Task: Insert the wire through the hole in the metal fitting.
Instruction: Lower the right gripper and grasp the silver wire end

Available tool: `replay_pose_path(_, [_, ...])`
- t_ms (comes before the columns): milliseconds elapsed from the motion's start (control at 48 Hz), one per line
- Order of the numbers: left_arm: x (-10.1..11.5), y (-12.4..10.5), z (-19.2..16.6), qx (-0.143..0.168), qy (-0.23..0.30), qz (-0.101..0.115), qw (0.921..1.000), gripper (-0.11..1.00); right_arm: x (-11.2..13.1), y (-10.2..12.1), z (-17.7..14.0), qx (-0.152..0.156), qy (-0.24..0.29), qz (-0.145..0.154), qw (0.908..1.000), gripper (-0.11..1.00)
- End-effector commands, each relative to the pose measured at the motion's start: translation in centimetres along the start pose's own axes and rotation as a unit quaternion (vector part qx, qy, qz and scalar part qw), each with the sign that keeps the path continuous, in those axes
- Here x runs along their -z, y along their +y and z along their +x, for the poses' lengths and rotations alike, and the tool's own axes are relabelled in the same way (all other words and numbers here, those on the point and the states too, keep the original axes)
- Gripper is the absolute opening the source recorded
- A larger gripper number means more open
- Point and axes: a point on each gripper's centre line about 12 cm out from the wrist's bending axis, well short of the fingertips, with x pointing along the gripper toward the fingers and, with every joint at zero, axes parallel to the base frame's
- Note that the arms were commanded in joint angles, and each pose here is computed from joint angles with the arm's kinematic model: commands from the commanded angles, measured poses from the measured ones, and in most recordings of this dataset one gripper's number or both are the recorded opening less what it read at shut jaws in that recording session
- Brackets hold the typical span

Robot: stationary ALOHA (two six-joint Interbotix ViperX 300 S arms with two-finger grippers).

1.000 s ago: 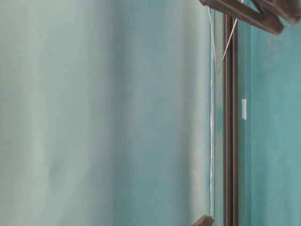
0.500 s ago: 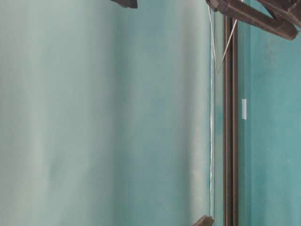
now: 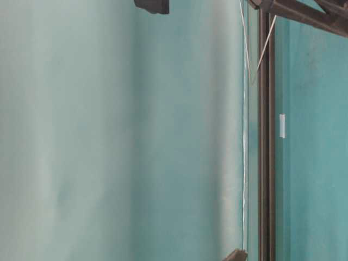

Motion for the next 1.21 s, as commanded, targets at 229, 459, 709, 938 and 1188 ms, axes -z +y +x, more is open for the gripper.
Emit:
replay_pose_path(229, [-0.6, -0.1, 0.2, 0.003, -0.009, -0.001, 1.0000, 0.88, -0.6, 0.3, 0.1, -0.003, -0.006, 0.001, 1.0000, 0.24])
replay_pose_path(459, [-0.7, -0.1, 0.3, 0.003, -0.007, -0.001, 1.0000, 0.88, -0.7, 0.3, 0.4, -0.003, -0.006, -0.001, 1.0000, -0.01])
replay_pose_path(709, [-0.6, -0.1, 0.3, 0.003, -0.003, -0.001, 1.0000, 0.88, -0.8, 0.3, 0.5, -0.004, -0.007, -0.003, 1.0000, -0.01])
replay_pose_path(938, [-0.6, -0.1, 0.3, 0.003, -0.003, -0.001, 1.0000, 0.88, -0.9, 0.4, 0.5, -0.005, -0.010, -0.009, 0.9999, -0.01])
replay_pose_path(1188, [-0.6, -0.1, 0.3, 0.003, -0.004, -0.001, 1.0000, 0.87, -2.3, 0.8, -0.4, -0.012, -0.033, -0.030, 0.9989, -0.01])
